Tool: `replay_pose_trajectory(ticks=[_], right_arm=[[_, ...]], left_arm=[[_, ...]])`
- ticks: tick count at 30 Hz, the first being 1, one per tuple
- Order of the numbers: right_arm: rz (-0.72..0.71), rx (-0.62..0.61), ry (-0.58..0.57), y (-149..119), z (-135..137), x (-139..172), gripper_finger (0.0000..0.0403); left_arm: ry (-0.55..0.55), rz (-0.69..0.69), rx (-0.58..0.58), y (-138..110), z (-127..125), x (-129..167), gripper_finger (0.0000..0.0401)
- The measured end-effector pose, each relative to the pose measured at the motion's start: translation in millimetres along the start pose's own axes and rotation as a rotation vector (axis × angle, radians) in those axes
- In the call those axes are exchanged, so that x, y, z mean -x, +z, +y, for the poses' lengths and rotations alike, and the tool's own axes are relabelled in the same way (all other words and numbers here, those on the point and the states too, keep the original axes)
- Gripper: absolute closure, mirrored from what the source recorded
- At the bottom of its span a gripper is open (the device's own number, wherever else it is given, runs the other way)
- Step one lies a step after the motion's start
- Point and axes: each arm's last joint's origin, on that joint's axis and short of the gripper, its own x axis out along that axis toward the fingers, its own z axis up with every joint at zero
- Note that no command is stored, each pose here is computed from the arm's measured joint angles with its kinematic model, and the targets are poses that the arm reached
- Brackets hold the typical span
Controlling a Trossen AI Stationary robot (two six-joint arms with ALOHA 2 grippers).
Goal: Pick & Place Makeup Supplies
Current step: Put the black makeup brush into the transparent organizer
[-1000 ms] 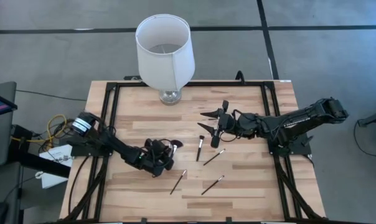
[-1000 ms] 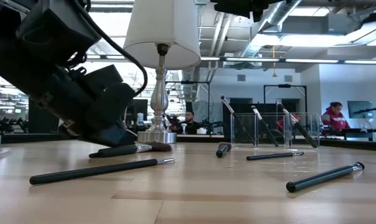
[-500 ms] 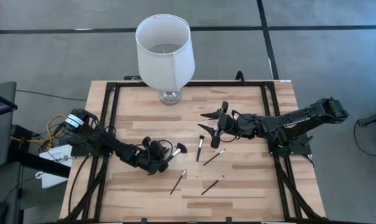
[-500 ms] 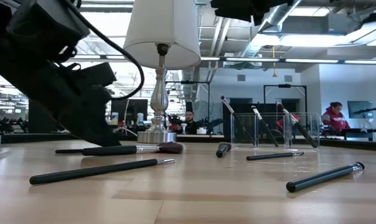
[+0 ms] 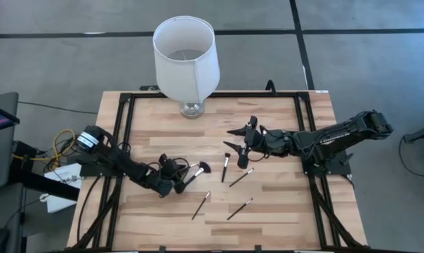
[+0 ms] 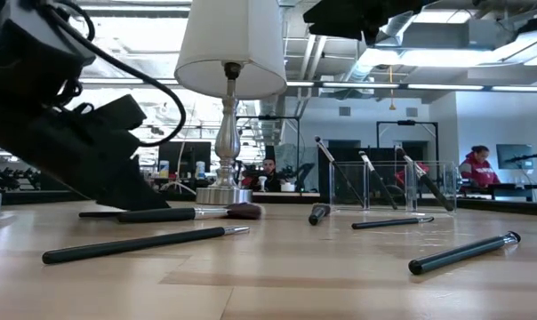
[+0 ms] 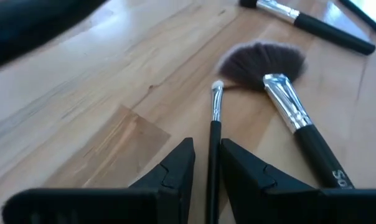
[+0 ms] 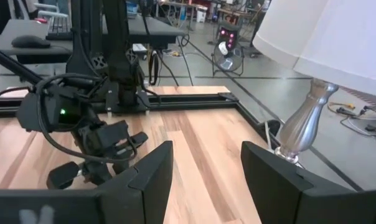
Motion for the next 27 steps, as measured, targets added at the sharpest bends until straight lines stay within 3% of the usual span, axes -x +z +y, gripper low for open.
replay_pose_trajectory(ticks=[7,11,17,22,27], right_arm=[[-0.007,0.004,0.003,1,0,0,0.0221],[-0.007,0.005,-0.002,1,-2,-1,0.0221],[-0.031,-0.012,0.095,-2,0,-11,0.0221],[-0.079,-0.014,0.221,-22,19,-41,0.0221],[-0.119,-0.137,0.281,-58,39,-76,0.0221]], left_arm=[[0.020,-0.042,0.017,-6,-1,-6,0.0328],[0.020,-0.046,0.018,-7,-2,-5,0.0372],[0.003,-0.080,0.069,-7,-4,-3,0.0388],[-0.020,-0.105,0.036,4,-5,3,0.0389],[-0.031,-0.171,0.054,21,-8,11,0.0389]])
